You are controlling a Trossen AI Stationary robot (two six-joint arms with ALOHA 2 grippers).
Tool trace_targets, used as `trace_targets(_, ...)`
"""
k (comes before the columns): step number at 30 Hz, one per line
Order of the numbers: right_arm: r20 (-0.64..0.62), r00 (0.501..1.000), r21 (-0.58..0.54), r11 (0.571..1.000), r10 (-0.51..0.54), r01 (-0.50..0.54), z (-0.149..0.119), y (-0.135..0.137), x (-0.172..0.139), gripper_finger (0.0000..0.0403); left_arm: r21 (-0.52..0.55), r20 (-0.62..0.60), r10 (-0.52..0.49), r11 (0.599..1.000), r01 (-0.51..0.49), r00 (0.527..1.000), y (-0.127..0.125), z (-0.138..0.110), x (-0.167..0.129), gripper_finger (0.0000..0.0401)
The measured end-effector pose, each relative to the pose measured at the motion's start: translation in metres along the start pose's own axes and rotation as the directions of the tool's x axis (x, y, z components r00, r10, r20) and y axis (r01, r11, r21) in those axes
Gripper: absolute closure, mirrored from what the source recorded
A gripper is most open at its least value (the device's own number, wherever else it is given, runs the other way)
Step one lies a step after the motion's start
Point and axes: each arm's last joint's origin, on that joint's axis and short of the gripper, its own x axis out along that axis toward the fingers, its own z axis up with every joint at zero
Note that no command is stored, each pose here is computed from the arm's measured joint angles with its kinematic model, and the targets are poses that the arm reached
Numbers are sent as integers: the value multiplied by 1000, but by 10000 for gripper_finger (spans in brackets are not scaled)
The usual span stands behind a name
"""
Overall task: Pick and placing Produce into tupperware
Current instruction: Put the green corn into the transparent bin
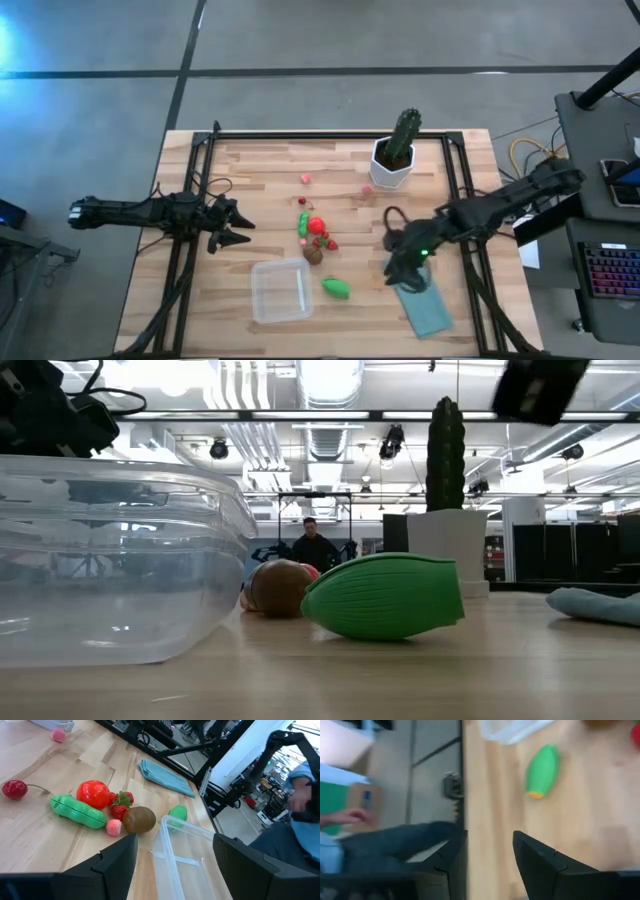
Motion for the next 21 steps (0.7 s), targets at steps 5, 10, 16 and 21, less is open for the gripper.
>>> trace_targets(5,22,988,-119,981,-150,152,25,-3,27,212,0,0,1,1000,-1,1000,0,0,0,155)
trace_targets(10,-36,960,-156,950,-278,270,49,3,55,154,0,0,1,1000,-1,1000,0,0,0,155)
trace_targets(16,-41,940,-200,925,-338,324,71,25,93,127,0,0,1,1000,-1,1000,0,0,0,155)
trace_targets(21,-76,901,-163,897,-427,411,79,28,124,136,0,0,1,1000,-1,1000,0,0,0,155)
